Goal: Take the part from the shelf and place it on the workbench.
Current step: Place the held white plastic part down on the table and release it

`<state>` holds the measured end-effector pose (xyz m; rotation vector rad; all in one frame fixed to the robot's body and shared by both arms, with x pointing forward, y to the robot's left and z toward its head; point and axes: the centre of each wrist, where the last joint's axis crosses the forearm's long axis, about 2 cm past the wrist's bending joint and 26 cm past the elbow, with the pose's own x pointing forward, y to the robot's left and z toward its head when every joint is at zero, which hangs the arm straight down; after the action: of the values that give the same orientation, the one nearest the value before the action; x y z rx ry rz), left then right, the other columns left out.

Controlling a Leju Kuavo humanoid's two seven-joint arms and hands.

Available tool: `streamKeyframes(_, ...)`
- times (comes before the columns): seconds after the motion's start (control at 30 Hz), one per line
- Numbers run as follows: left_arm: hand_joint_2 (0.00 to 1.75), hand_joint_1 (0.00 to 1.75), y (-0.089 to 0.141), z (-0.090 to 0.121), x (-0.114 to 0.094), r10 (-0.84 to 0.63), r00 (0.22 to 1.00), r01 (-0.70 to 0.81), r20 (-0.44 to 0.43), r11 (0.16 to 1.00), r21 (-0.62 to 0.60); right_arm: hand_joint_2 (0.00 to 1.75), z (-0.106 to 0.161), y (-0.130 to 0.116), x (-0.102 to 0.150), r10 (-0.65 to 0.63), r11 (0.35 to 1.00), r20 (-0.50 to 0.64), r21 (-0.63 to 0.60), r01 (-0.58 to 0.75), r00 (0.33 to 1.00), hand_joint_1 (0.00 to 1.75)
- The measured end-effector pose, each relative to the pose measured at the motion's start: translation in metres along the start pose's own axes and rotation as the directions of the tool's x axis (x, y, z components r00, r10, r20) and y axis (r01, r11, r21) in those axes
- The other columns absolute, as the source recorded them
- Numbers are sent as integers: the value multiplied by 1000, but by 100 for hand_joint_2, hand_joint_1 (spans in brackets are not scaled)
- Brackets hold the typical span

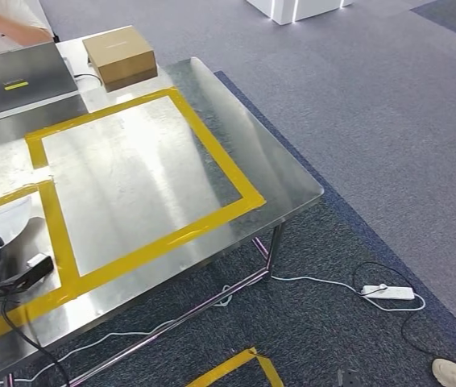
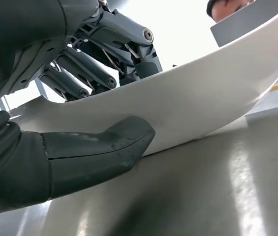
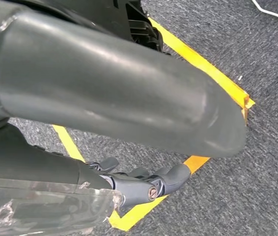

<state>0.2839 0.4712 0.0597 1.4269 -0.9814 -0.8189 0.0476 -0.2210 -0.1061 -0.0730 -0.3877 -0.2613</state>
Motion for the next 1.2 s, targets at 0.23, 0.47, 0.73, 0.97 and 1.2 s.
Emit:
streamKeyframes(0.23, 131, 0, -3, 9, -7, 37, 999, -37, 19, 999, 18, 0, 0, 0, 0, 0, 1000, 13, 0, 0, 1000, 0)
streamKeyframes(0.47, 0, 0, -1, 14, -7, 99, 994, -101, 54, 994, 38, 0, 0, 0, 0, 0, 1000, 25, 0, 0, 1000, 0)
streamKeyframes(0.73, 0, 0, -4, 24, -2, 119, 990, -122, 80, 992, 40, 0, 0, 0, 0, 0, 1000, 27, 0, 0, 1000, 0)
streamKeyframes(0.97, 0, 0, -1, 33, 4, 128, 985, -135, 114, 989, 54, 0, 0, -1, 0, -11, 1000, 49, -5, 11, 999, 0)
streamKeyframes(1.2, 0, 0, 1, 37, 6, 131, 983, -140, 127, 988, 65, 0, 0, -1, -1, -20, 1000, 60, -9, 21, 998, 0)
